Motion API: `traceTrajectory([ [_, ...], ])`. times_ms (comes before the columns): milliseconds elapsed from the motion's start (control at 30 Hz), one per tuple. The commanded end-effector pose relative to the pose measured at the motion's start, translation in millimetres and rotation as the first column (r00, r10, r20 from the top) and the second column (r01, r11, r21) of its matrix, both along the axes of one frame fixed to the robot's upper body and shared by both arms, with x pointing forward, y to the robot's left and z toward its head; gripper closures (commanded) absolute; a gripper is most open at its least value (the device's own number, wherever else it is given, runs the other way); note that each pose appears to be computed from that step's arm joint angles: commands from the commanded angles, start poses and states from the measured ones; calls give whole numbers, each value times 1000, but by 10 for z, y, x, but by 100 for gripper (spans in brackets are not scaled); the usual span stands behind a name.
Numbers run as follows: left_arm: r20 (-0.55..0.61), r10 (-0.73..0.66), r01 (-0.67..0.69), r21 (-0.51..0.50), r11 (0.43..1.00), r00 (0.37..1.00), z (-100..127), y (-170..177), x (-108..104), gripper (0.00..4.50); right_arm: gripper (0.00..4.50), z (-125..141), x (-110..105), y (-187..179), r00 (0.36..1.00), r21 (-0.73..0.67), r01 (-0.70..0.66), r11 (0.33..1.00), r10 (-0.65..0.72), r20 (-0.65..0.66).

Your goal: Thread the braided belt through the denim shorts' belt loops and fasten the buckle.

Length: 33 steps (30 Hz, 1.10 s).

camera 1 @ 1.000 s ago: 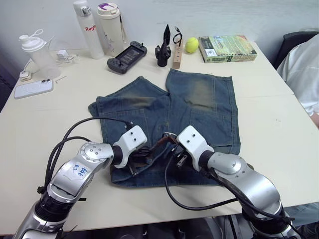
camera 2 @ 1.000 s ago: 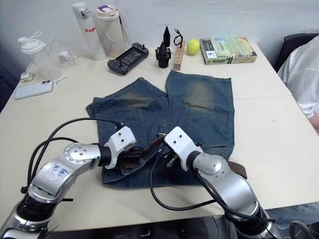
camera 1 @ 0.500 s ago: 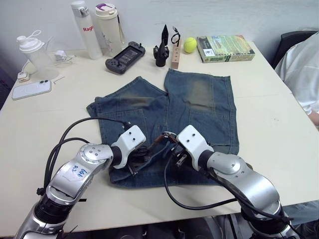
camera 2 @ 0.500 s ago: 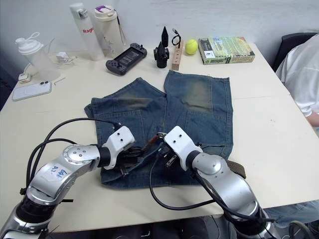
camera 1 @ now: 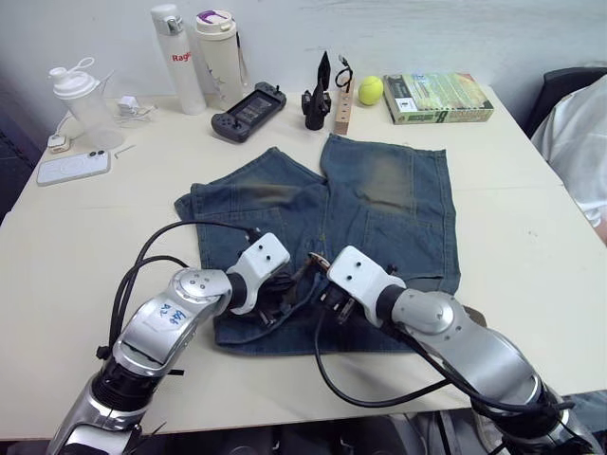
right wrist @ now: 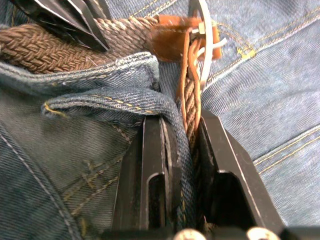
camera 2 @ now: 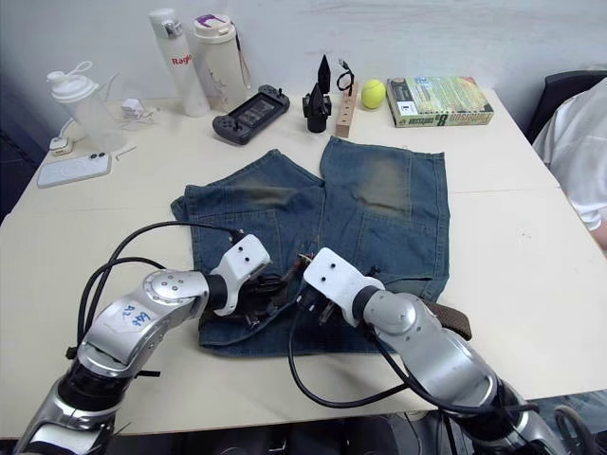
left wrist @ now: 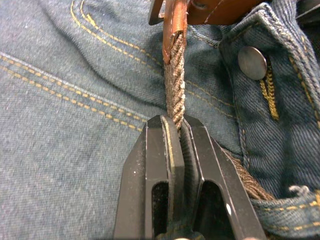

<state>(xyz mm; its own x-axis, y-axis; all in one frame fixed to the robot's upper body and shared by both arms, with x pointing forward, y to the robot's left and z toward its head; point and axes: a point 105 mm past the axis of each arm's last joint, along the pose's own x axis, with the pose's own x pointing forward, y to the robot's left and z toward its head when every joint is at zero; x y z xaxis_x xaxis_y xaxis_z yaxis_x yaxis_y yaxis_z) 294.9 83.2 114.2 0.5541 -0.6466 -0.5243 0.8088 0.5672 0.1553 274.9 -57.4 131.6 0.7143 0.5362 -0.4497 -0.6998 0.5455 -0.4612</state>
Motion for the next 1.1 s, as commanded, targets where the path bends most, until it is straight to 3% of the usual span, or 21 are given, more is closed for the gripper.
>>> traceTrajectory([
  [33,-29,-18,18,-6,1000,999,-138,-128,12,450,438,1,-73,182,987,-42,-159,986,160,15],
  [233,37,-34,38,-100,994,999,-78,-222,28,450,438,-159,-119,144,976,-76,-216,973,213,-43],
  [433,54,-60,67,-147,987,997,-71,-303,3,450,438,-132,-125,128,971,-75,-240,968,239,-26],
  [500,65,-73,82,-148,986,995,-70,-326,5,450,332,-122,-122,118,971,-74,-238,968,238,-15],
  [633,72,-85,95,-146,985,994,-82,-340,11,450,186,-92,-130,81,975,-49,-224,973,223,-12],
  [767,80,-99,109,-131,985,992,-104,-346,7,450,4,31,-145,17,982,41,-186,982,187,-20],
  [1100,81,-119,128,-121,984,990,-126,-368,12,450,4,675,-155,-417,985,194,-153,969,165,-49],
])
